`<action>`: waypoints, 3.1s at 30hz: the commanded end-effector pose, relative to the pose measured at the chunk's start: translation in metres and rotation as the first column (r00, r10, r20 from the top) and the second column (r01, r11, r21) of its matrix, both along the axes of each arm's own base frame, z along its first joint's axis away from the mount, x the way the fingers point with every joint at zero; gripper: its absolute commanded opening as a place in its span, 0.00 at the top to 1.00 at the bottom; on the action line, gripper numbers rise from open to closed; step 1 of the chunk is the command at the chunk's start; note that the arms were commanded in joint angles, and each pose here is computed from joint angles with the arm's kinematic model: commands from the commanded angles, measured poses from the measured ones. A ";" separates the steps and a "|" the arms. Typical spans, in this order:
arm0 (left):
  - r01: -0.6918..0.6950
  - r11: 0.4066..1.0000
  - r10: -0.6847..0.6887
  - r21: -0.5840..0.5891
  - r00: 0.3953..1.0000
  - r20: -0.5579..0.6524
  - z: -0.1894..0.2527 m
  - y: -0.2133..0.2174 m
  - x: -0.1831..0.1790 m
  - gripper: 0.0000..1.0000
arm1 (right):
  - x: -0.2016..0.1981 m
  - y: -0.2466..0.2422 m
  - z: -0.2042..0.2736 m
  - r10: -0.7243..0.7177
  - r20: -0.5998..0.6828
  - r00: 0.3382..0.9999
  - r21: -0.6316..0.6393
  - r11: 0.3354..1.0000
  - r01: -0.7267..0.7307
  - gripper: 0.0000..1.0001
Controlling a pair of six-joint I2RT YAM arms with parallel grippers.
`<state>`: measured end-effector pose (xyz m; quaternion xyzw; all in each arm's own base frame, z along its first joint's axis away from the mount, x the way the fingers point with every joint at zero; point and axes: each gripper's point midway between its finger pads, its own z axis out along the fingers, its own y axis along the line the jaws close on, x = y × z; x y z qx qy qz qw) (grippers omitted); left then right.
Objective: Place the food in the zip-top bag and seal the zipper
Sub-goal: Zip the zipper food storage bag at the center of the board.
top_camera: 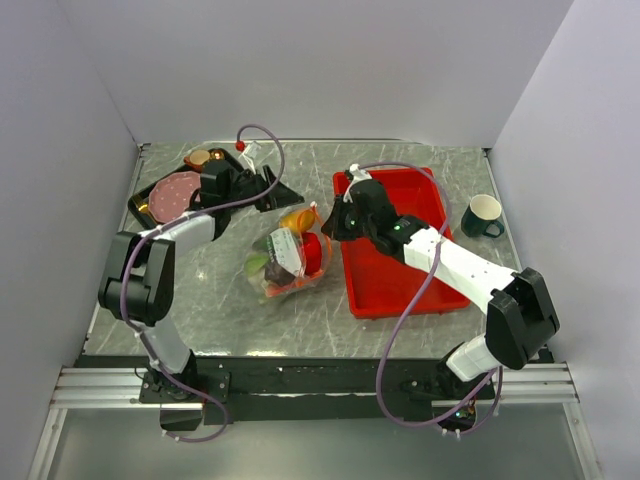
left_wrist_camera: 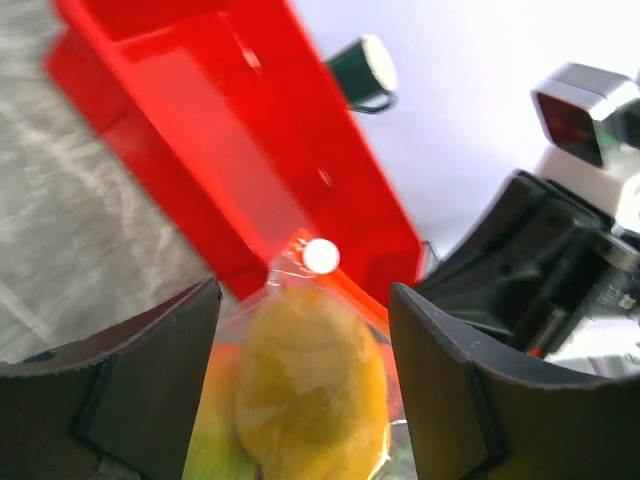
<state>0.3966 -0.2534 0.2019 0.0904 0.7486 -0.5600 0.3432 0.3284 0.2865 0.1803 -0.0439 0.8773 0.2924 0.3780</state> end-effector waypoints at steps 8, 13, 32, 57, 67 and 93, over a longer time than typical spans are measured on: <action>0.169 0.973 -0.157 -0.160 0.984 0.086 0.011 -0.009 -0.027 0.32 | 0.009 0.013 0.052 0.026 0.125 0.992 0.064 0.997 -0.034 0.95; 0.186 0.963 -0.174 -0.197 0.982 0.080 0.015 -0.010 -0.029 0.45 | 0.011 0.012 0.052 0.021 0.126 0.992 0.055 0.998 -0.028 0.95; 0.182 0.963 -0.164 -0.197 0.981 0.104 0.025 -0.011 -0.025 0.46 | 0.011 0.012 0.054 0.025 0.135 0.991 0.062 0.998 -0.033 0.94; 0.328 0.883 -0.302 -0.336 0.945 0.130 0.022 -0.012 -0.034 0.53 | 0.009 0.017 0.065 0.076 0.196 0.978 0.044 0.995 -0.086 0.93; 0.262 0.936 -0.226 -0.233 0.959 0.170 0.053 -0.006 -0.047 0.55 | 0.020 0.012 0.051 0.026 0.166 0.986 0.001 1.000 -0.027 0.93; 0.096 0.995 -0.092 -0.028 0.986 0.136 0.027 0.004 -0.032 0.67 | 0.031 0.028 0.061 0.099 0.221 0.970 -0.009 0.995 -0.099 0.90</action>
